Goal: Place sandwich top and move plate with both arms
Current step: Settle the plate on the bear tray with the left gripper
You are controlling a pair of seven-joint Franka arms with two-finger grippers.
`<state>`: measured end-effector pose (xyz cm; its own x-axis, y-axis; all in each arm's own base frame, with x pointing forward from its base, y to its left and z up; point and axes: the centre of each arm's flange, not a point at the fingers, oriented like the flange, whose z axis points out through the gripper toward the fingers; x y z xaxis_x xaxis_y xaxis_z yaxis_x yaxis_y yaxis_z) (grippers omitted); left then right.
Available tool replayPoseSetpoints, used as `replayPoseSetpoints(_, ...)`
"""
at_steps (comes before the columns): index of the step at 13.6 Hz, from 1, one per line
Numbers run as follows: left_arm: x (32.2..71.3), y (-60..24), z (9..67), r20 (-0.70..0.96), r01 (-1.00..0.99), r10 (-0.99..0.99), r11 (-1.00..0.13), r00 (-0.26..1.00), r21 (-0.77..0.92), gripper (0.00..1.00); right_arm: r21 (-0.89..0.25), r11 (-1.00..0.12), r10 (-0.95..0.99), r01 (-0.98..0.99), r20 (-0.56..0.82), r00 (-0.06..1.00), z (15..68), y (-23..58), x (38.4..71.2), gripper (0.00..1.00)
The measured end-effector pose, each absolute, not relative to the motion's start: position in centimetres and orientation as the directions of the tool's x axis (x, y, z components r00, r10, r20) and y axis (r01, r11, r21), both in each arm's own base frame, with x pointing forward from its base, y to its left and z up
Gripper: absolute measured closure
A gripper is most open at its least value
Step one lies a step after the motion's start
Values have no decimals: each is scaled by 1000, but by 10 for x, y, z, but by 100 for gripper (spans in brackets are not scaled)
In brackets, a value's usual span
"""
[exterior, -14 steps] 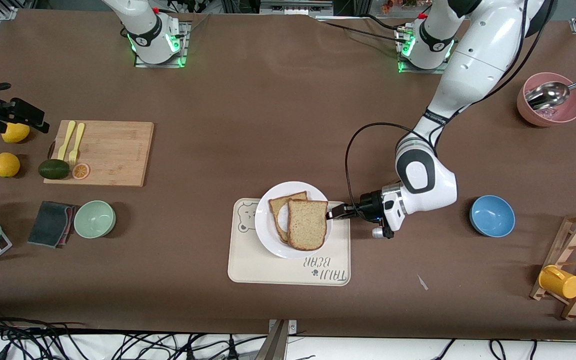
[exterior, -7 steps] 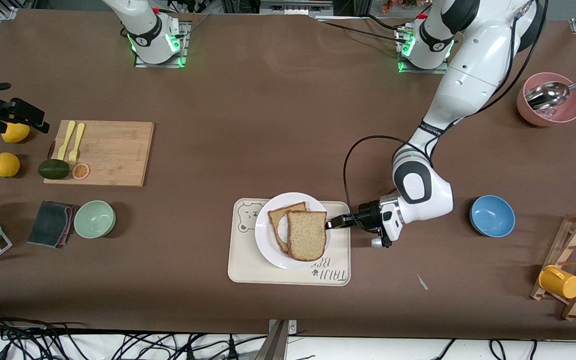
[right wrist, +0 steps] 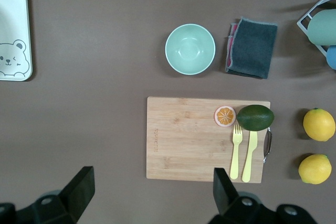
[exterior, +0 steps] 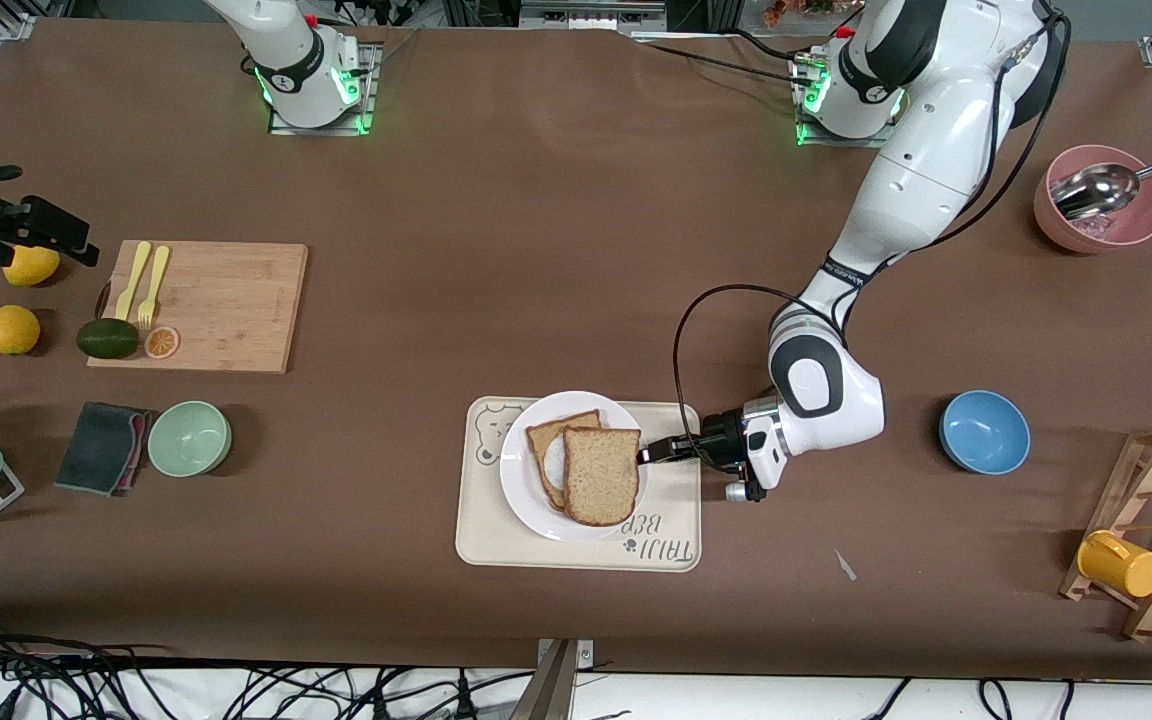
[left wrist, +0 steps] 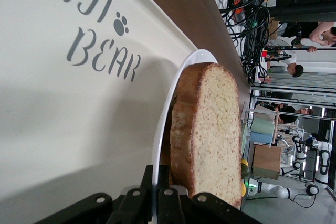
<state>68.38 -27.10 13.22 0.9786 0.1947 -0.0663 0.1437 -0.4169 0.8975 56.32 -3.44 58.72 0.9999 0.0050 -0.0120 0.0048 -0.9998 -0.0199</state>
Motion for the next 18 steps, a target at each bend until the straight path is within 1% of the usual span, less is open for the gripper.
replayPoseSetpoints(9, 697, -272, 121, -38, 123, 201, -428, 979, 896, 96, -20, -1000, 4, 4, -12, 1000, 587, -34, 563, 0)
replayPoseSetpoints(18, 695, -272, 110, -48, 132, 200, -430, 979, 893, 95, -20, -1000, 4, 4, -12, 1000, 587, -35, 563, 0)
